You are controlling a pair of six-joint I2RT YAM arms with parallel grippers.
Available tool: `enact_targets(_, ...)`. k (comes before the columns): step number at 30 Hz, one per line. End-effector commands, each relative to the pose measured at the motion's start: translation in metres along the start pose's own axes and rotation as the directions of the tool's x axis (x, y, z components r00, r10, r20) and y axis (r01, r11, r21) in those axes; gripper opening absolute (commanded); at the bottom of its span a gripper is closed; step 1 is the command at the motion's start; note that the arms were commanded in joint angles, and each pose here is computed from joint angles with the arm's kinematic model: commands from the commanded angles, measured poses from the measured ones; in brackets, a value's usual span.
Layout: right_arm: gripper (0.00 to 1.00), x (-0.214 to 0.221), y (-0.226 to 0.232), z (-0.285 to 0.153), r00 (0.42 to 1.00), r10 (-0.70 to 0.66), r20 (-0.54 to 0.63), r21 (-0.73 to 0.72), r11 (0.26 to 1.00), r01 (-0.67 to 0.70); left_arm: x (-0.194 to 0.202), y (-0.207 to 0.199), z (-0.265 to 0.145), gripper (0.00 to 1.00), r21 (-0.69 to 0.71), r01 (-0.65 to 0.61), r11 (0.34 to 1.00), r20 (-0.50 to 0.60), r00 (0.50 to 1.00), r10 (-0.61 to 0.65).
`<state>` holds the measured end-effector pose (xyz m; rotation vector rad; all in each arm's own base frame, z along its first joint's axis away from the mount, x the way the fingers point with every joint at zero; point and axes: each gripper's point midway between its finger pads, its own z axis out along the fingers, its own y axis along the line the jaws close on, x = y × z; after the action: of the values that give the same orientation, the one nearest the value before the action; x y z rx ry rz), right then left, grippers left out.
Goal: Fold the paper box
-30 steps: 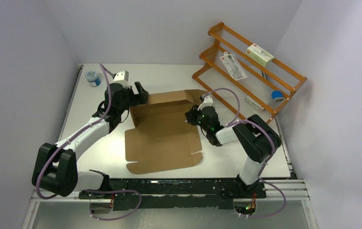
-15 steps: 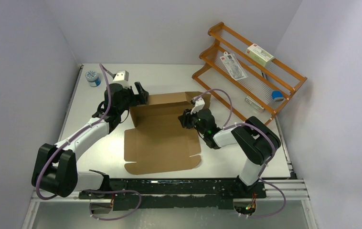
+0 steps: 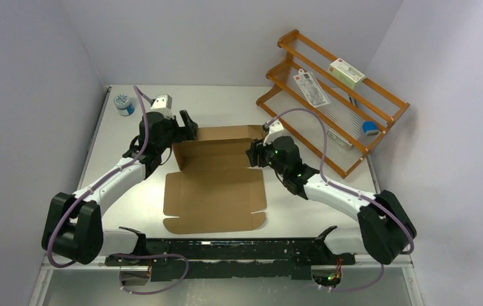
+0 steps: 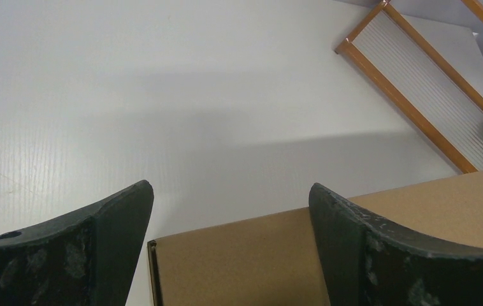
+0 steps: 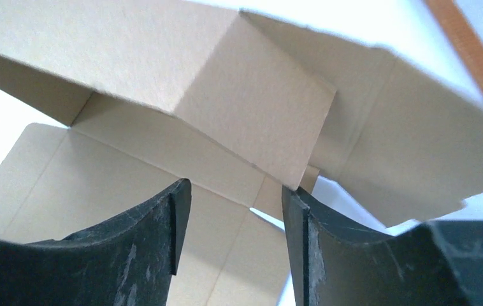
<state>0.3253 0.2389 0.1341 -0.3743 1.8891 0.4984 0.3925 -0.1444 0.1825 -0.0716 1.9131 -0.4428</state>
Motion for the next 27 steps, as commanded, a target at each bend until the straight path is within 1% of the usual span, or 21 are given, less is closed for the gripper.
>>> enact_targets(1,0.59,-0.01,-0.013,-0.025,0.99,-0.042,-0.133,0.095,0.994,0.055,0.001,0.002,0.0,0.97,-0.007,-0.03,1.0,0.0,1.0,0.03)
enact_targets(2,0.6,-0.015,-0.018,-0.031,0.987,-0.051,-0.152,0.124,0.99,0.07,0.001,0.003,0.0,0.97,-0.012,-0.035,0.999,0.002,0.999,0.035)
enact_targets(7,0.67,-0.057,-0.046,-0.057,0.977,-0.126,-0.17,0.252,0.953,0.167,-0.002,0.004,-0.002,0.97,-0.023,-0.05,0.998,0.007,0.999,0.051)
enact_targets(11,0.7,-0.088,-0.061,-0.057,0.96,-0.209,-0.184,0.283,0.924,0.255,-0.003,0.004,-0.003,0.97,-0.024,-0.054,0.998,0.013,0.998,0.055)
enact_targets(15,0.72,-0.102,-0.049,-0.035,0.936,-0.303,-0.178,0.153,0.931,0.331,-0.002,0.005,-0.004,0.97,-0.025,-0.061,0.998,0.01,0.998,0.061)
enact_targets(18,0.73,-0.096,-0.036,-0.015,0.904,-0.382,-0.193,0.019,0.92,0.393,-0.003,0.003,-0.004,0.97,-0.015,-0.063,0.998,0.011,0.998,0.063)
enact_targets(19,0.73,-0.089,-0.035,-0.008,0.886,-0.411,-0.215,-0.012,0.908,0.418,-0.003,0.002,-0.004,0.97,-0.01,-0.062,0.998,0.011,0.998,0.062)
enact_targets(20,0.73,-0.085,-0.037,-0.002,0.872,-0.431,-0.232,-0.026,0.899,0.437,-0.003,0.002,-0.004,0.97,-0.009,-0.062,0.998,0.009,0.998,0.062)
enact_targets(23,0.73,-0.093,-0.048,0.009,0.861,-0.455,-0.227,-0.025,0.886,0.462,-0.001,0.0,-0.003,0.97,-0.002,-0.064,0.998,0.001,0.998,0.064)
enact_targets(25,0.73,-0.097,-0.05,0.015,0.847,-0.484,-0.217,-0.053,0.873,0.485,-0.001,0.0,-0.002,0.97,0.004,-0.068,0.998,-0.004,0.998,0.068)
enact_targets(27,0.73,-0.098,-0.056,0.021,0.829,-0.507,-0.235,-0.071,0.86,0.506,0.0,-0.001,-0.002,0.97,0.005,-0.069,0.998,-0.006,0.998,0.069)
